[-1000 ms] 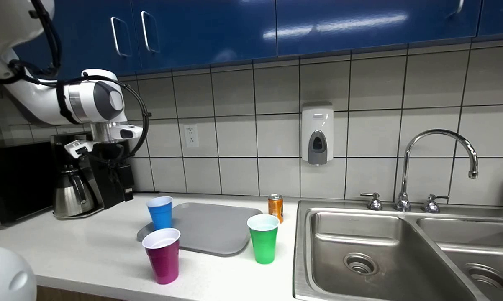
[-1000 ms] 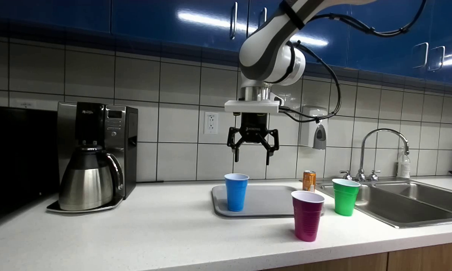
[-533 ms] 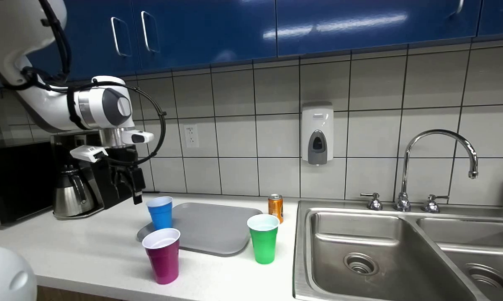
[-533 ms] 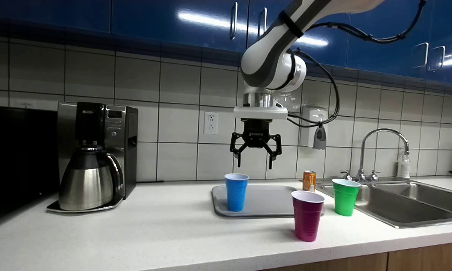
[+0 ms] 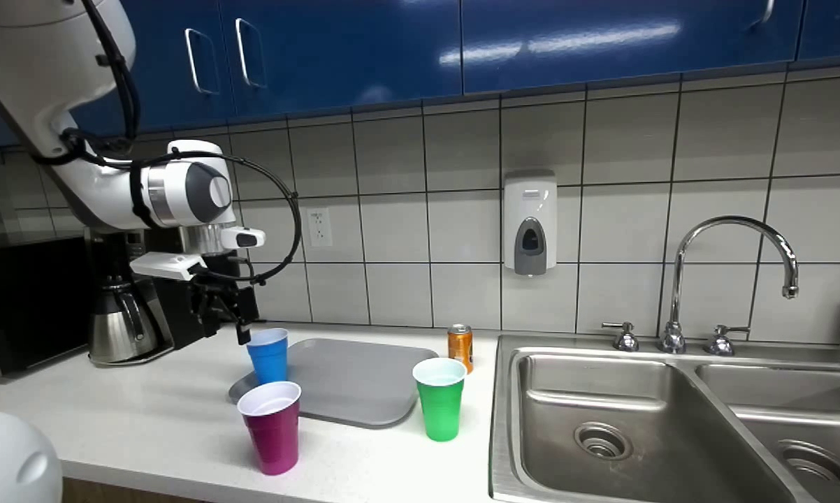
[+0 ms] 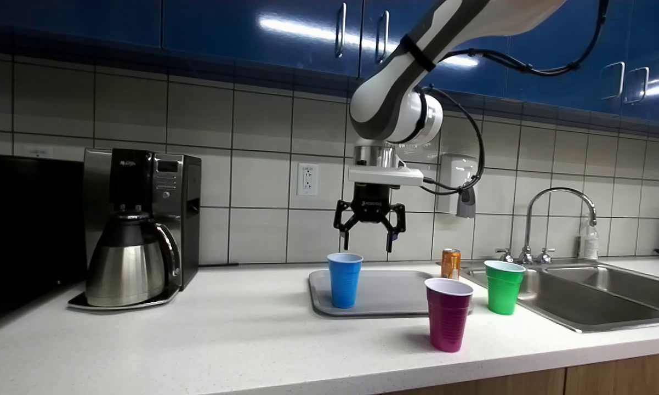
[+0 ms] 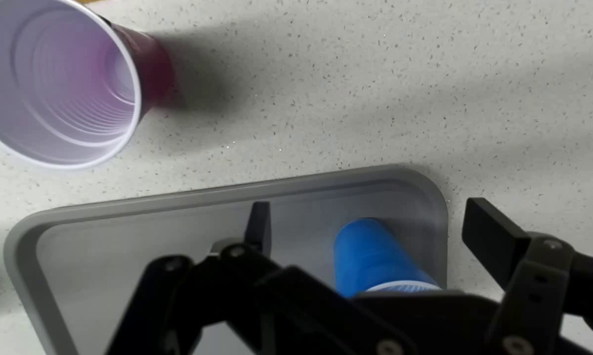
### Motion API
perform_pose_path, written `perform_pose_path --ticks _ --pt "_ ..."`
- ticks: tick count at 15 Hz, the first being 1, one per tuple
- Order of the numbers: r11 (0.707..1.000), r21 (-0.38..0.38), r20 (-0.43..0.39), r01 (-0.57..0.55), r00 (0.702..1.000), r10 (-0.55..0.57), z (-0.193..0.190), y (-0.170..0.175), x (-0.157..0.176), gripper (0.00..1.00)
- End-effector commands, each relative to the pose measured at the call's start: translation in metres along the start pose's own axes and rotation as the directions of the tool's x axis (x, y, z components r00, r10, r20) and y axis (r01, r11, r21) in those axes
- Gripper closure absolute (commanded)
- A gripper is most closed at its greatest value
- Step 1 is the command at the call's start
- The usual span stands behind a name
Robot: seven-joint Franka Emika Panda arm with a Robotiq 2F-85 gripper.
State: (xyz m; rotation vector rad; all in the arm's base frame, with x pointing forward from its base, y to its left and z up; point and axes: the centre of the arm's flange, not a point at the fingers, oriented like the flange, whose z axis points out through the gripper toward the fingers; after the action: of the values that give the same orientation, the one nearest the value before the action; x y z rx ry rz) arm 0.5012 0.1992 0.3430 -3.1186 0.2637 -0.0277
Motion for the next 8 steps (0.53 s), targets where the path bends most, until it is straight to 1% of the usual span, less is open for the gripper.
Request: perform_pose_path --ticks 1,8 --pt "0.996 0.012 -0.014 0.089 0.996 -0.089 -0.005 -0.01 0.013 0.0" --pt "0.98 -0.007 -0.022 0.199 0.98 -0.199 0.001 -0.023 0.03 0.0"
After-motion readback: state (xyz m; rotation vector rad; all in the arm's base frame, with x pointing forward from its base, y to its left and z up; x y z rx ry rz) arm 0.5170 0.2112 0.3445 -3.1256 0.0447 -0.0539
